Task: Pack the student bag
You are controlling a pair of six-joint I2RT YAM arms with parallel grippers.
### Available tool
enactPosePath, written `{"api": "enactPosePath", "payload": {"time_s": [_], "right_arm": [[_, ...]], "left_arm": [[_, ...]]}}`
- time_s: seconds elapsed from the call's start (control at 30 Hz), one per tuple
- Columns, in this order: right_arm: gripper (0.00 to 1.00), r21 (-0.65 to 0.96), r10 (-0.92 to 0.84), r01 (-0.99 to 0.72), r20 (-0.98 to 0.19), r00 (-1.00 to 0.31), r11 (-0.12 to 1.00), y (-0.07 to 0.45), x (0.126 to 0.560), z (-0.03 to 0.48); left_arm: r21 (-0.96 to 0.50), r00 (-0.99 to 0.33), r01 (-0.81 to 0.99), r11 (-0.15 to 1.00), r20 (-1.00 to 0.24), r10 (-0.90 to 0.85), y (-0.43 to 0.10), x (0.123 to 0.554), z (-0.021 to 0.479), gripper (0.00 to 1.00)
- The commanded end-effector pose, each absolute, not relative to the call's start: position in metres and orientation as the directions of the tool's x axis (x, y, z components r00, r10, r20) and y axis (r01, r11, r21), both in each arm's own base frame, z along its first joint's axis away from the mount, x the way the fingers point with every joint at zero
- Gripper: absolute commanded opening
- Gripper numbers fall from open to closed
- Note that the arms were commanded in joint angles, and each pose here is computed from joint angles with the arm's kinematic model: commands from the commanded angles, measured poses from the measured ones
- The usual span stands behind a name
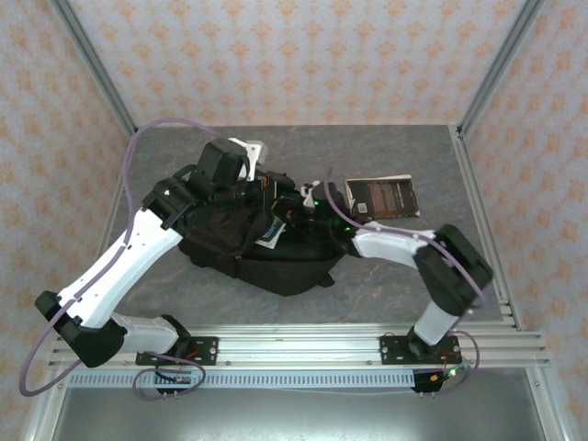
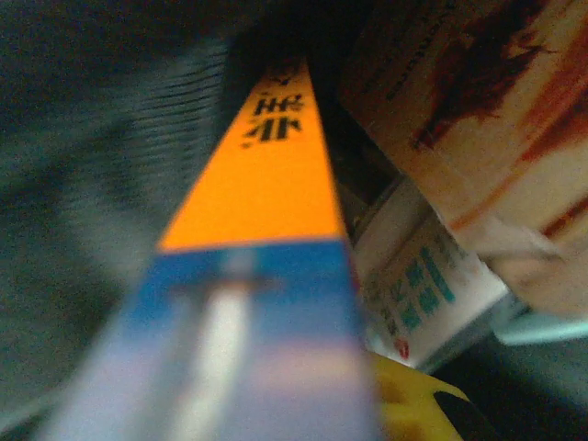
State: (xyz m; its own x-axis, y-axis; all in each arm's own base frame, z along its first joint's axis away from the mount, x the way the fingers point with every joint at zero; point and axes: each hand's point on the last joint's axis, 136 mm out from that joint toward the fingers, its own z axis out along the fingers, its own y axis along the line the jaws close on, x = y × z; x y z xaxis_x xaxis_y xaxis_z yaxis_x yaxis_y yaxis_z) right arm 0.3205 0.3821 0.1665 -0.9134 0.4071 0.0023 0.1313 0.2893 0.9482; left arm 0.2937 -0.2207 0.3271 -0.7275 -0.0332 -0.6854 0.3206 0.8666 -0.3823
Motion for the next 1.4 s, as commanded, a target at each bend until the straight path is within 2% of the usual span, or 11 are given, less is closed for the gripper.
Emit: {"api": "enactPosePath", "payload": {"time_s": [0.0,0.13,0.23,0.33,0.5,0.6,0.87,1.03,1.23,1.37], "right_arm": [[0.0,0.976,0.467,0.072,-0.034,-0.884,0.208,0.408,0.349,0.177],[0.02,0.957,0.425,0.077,-0.051,-0.904,0.279,0.443,0.358,0.145],[0.28,0.942,0.412,0.063,-0.083,-0.908,0.329,0.452,0.36,0.134],[0.49,0.918,0.433,0.04,-0.148,-0.889,0.395,0.438,0.361,0.134],[0.76,0.847,0.414,-0.032,-0.292,-0.862,0.531,0.404,0.349,0.155],[0.86,0.825,0.419,-0.047,-0.335,-0.844,0.563,0.383,0.341,0.164],[0.87,0.792,0.449,0.004,-0.343,-0.825,0.611,0.34,0.323,0.161],[0.82,0.776,0.484,-0.058,-0.448,-0.752,0.628,0.306,0.316,0.198],[0.81,0.725,0.526,-0.081,-0.567,-0.633,0.684,0.239,0.309,0.241],[0.82,0.607,0.518,0.007,-0.673,-0.528,0.795,0.18,0.314,0.249]], "left_arm": [[-0.401,-0.629,0.379,0.834,-0.773,-0.085,-0.227,0.305,0.372,0.0],[-0.393,-0.625,0.36,0.846,-0.775,-0.095,-0.223,0.308,0.37,0.0],[-0.392,-0.633,0.341,0.854,-0.768,-0.1,-0.222,0.312,0.366,0.0],[-0.388,-0.642,0.329,0.861,-0.761,-0.098,-0.219,0.314,0.361,0.0],[-0.393,-0.636,0.307,0.867,-0.762,-0.121,-0.21,0.315,0.361,0.0],[-0.398,-0.622,0.299,0.867,-0.771,-0.139,-0.204,0.314,0.365,0.0],[-0.408,-0.61,0.28,0.869,-0.774,-0.167,-0.195,0.313,0.365,0.0],[-0.394,-0.618,0.265,0.88,-0.77,-0.158,-0.192,0.314,0.359,0.0],[-0.369,-0.631,0.236,0.899,-0.761,-0.147,-0.188,0.317,0.344,0.0],[-0.384,-0.68,0.214,0.898,-0.719,-0.146,-0.197,0.325,0.321,0.0]]}}
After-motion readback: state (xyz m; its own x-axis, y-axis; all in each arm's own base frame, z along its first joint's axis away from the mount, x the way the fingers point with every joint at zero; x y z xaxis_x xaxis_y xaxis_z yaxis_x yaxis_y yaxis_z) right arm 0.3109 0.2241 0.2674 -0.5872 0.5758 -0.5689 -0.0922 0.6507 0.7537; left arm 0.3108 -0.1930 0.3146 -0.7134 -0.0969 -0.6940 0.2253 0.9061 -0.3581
